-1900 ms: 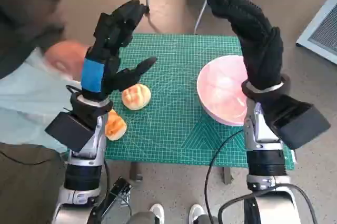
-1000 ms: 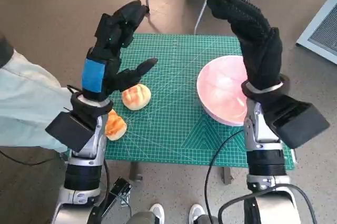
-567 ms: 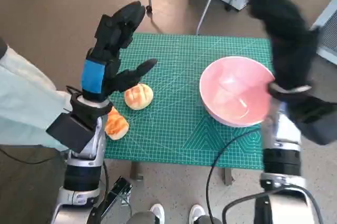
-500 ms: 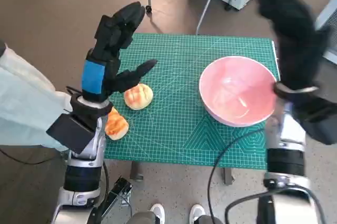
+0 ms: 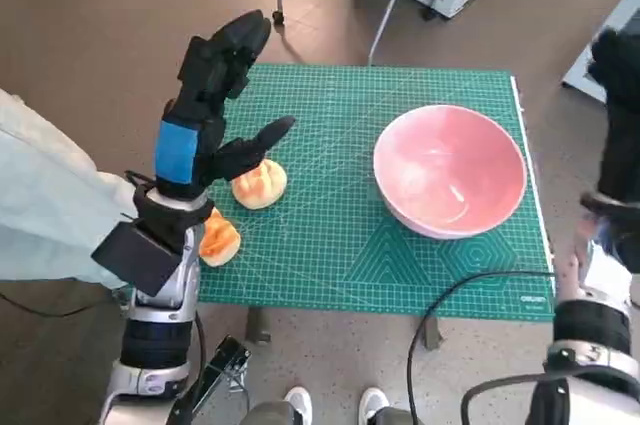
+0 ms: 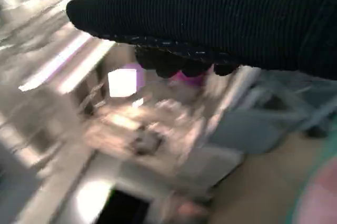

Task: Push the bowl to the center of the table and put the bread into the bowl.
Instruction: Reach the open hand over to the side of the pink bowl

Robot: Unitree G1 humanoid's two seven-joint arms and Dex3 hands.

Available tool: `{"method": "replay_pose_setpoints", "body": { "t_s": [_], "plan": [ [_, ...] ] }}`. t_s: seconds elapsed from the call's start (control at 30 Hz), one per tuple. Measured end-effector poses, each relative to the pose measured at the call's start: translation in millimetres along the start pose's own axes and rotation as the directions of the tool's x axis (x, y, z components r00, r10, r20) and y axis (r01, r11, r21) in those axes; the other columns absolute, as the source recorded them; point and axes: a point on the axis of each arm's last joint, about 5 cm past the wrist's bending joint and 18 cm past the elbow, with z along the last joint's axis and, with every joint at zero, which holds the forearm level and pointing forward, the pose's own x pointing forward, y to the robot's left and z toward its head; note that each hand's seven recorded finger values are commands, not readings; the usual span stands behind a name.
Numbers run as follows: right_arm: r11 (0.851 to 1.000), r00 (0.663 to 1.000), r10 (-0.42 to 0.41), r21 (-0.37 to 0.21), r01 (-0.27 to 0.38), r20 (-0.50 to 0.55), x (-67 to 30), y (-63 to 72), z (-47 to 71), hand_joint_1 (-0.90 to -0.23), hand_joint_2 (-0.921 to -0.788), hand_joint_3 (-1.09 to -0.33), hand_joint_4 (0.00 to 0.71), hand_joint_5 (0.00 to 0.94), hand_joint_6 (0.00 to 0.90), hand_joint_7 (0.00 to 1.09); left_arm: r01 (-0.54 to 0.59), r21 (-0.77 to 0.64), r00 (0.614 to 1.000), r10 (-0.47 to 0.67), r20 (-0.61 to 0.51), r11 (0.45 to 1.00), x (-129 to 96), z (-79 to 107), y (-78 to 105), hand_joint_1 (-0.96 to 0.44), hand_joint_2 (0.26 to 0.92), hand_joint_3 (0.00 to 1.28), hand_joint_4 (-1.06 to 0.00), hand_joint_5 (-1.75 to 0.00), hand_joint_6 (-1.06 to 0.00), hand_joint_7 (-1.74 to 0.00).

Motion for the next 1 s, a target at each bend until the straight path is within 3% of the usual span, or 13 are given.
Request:
{"method": "replay_pose_setpoints", "body": {
  "t_s": [0.17,0.3,0.43,0.57,0.73,1.0],
  "plan": [
    [0.999,0.994,-0.027,0.016,0.029,-0.103,-13.2,-0.4,-12.4,-0.552,-0.921,-0.933,0.163,0.001,-0.001,0.57,0.003,0.007,1.000,-0.003,0.001,1.000,0,0.0,-1.9,-0.36,0.921,0.18,-0.37,0.00,-0.12,-0.61],
    [0.996,0.981,-0.040,0.077,0.055,-0.191,-22.7,4.1,-22.2,-0.552,-0.921,-0.926,0.144,0.000,-0.001,0.54,0.000,0.009,1.000,-0.001,0.001,1.000,0,0.0,-2.5,-0.36,0.921,0.18,-0.37,-0.01,-0.12,-0.61],
    [0.982,0.956,-0.046,0.163,0.096,-0.288,-32.8,12.1,-32.2,-0.546,-0.921,-0.915,0.140,0.002,-0.001,0.52,-0.004,0.010,1.000,0.004,0.001,1.000,0,0.0,-2.5,-0.36,0.921,0.18,-0.37,-0.01,-0.12,-0.61],
    [0.961,0.930,-0.032,0.244,0.130,-0.367,-40.1,22.8,-39.9,-0.532,-0.921,-0.905,0.129,0.001,-0.001,0.51,-0.005,0.010,1.000,0.005,0.001,1.000,0,0.1,-2.3,-0.36,0.921,0.18,-0.37,-0.01,-0.12,-0.60],
    [0.931,0.904,-0.007,0.327,0.161,-0.427,-42.0,35.8,-44.9,-0.518,-0.921,-0.904,0.118,0.000,-0.001,0.49,-0.005,0.013,1.000,0.005,0.001,1.000,0,0.1,-1.7,-0.36,0.921,0.18,-0.37,-0.01,-0.12,-0.60],
    [0.859,0.882,0.014,0.458,0.231,-0.470,-33.1,58.4,-46.2,-0.532,-0.921,-0.877,0.109,0.003,0.001,0.52,-0.004,0.018,1.000,0.004,0.007,1.000,1,1.3,-0.7,-0.36,0.921,0.18,-0.37,0.00,-0.12,-0.60]
  ]
}}
